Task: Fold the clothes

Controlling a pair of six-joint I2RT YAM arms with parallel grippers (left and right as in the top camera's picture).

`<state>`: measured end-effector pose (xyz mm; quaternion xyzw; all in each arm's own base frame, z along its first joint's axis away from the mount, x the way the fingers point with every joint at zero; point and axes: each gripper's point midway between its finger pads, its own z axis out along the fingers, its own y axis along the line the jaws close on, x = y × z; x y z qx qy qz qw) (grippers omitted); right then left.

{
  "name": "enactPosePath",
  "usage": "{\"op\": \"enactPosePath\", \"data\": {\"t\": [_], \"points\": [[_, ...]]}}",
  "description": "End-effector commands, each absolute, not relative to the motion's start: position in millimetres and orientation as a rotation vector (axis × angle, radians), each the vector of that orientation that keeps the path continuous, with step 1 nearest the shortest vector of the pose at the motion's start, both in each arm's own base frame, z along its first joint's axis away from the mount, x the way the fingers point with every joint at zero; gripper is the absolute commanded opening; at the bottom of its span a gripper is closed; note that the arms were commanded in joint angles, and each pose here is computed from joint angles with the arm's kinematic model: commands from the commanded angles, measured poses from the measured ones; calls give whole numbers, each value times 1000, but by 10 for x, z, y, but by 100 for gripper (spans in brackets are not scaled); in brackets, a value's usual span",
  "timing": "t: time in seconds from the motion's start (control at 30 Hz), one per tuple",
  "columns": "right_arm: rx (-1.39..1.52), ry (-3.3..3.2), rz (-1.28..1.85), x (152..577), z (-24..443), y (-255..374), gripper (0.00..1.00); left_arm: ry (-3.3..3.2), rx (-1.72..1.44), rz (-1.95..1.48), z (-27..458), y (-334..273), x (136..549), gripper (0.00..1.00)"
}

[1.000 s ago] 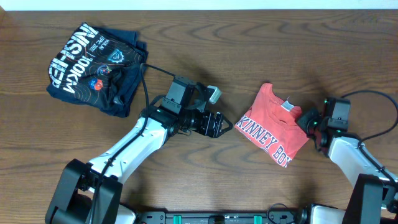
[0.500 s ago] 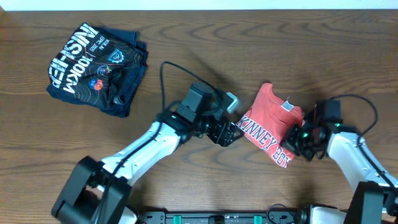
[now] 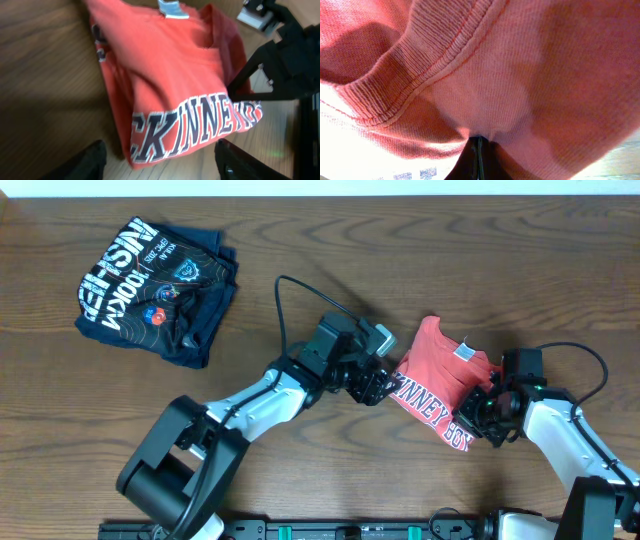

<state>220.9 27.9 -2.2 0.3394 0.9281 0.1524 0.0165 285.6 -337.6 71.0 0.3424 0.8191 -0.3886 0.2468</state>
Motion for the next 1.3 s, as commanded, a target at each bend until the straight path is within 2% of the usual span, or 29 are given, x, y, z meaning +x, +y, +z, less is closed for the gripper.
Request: {"op": "enactPosePath", "data": {"t": [0.0,0.1,0.17,0.3,0.33,0.47,0.63,0.7,0.87,1.0,1.1,1.13,1.17,1.27], "points": [[1095,2940,-28,1875,-288,-252,1,2233,957,-1074,606,-3514,2821,68],[1094,2939,-27,1881,-284,-252,1,2246,960,-1089,469,-3587,2790,62],[1094,2938,-27,1882,-284,-252,1,2270,924,-1109,402,-3612,2796,53],[1094,2939,-28,1881,-284,-253,1,2343,896,-1115,295,-3570,2739,19],[1089,2940,-28,1884,-283,-255,1,2365,892,-1113,269,-3546,2722,6],[1033,2935,-19,1981,-234,-283,2,2513,771,-1121,172,-3416,2672,6],[648,2978,128,2284,-60,-161,3,2656,643,-1126,177,-3235,2598,6],[537,2973,214,2418,65,-76,6,2695,623,-1133,238,-3187,2525,6],[438,2925,435,2648,336,151,13,2811,476,-1088,414,-3028,2395,6],[390,2890,575,2749,506,300,17,2938,256,-894,459,-2745,2309,6],[381,2877,674,2749,561,407,17,2977,209,-817,503,-2642,2214,6],[381,2882,700,2728,567,439,17,2977,221,-820,519,-2656,2187,11],[380,2886,727,2705,572,474,16,2977,235,-821,530,-2674,2160,27],[369,2919,805,2585,555,602,14,2983,282,-822,529,-2734,2071,49]]}}
